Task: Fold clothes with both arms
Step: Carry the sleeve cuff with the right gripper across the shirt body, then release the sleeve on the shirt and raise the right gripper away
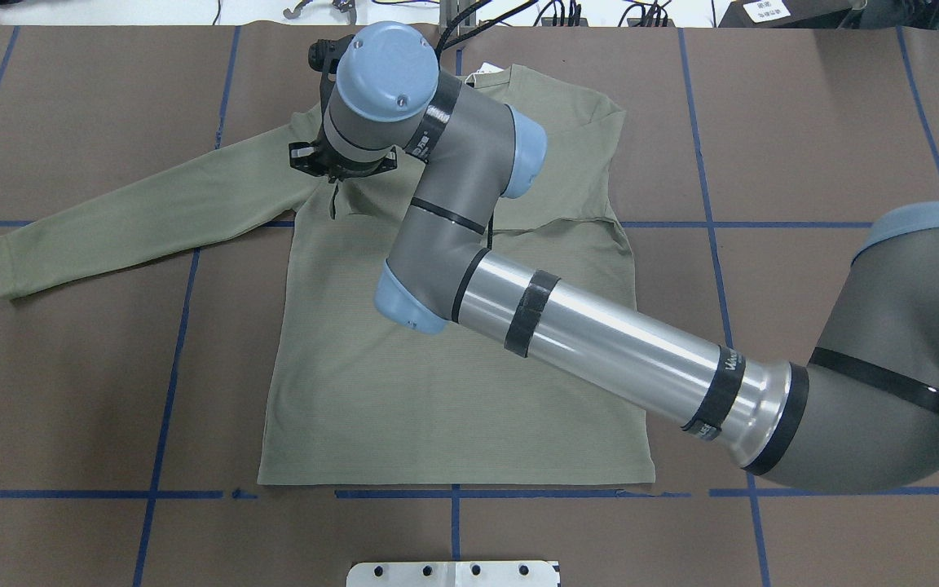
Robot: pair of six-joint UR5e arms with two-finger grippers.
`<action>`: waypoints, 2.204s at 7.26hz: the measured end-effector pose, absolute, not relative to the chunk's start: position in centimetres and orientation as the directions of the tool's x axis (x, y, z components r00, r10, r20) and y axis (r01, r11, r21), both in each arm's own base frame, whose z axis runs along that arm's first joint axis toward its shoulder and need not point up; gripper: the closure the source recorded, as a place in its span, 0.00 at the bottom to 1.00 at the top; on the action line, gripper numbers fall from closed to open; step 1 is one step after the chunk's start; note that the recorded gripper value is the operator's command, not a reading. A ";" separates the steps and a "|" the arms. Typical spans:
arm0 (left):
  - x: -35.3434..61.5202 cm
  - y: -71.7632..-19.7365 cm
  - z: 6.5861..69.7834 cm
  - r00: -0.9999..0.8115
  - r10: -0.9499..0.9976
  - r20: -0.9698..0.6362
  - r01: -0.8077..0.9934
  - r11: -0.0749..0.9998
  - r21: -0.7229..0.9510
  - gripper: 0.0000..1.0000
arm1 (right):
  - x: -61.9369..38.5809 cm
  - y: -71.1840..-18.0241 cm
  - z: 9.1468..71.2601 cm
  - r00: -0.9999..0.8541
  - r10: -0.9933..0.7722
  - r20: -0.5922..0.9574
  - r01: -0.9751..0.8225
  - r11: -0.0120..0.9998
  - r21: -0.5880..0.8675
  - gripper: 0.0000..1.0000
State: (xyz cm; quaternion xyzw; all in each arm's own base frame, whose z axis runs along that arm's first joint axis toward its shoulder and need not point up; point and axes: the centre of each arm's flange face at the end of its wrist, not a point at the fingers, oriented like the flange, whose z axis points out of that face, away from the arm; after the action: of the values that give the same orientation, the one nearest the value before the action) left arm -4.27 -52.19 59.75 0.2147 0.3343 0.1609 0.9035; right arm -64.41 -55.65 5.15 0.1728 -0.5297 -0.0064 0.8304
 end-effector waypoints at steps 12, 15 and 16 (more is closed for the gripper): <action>12.9 -50.1 60.9 0.635 -0.088 -0.767 0.379 0.901 0.210 0.00 | -48.8 -59.0 15.8 0.708 -0.053 0.705 -0.102 0.979 0.177 0.00; 17.8 -48.4 62.7 0.640 -0.202 -0.741 0.457 0.876 0.156 0.00 | -37.3 -61.0 25.4 0.704 -0.141 0.696 0.018 0.983 0.181 0.00; 18.5 -48.1 63.7 0.656 -0.213 -0.724 0.459 0.874 0.159 0.00 | -34.4 -60.9 28.1 0.698 -0.173 0.695 0.051 0.980 0.193 0.00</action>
State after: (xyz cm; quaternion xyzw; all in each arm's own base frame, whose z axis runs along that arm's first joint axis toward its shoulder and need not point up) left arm 18.49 -48.07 63.75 0.1662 0.3698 -0.1877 0.8946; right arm -34.40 -60.94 28.08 0.0796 -0.3840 -0.0611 0.9179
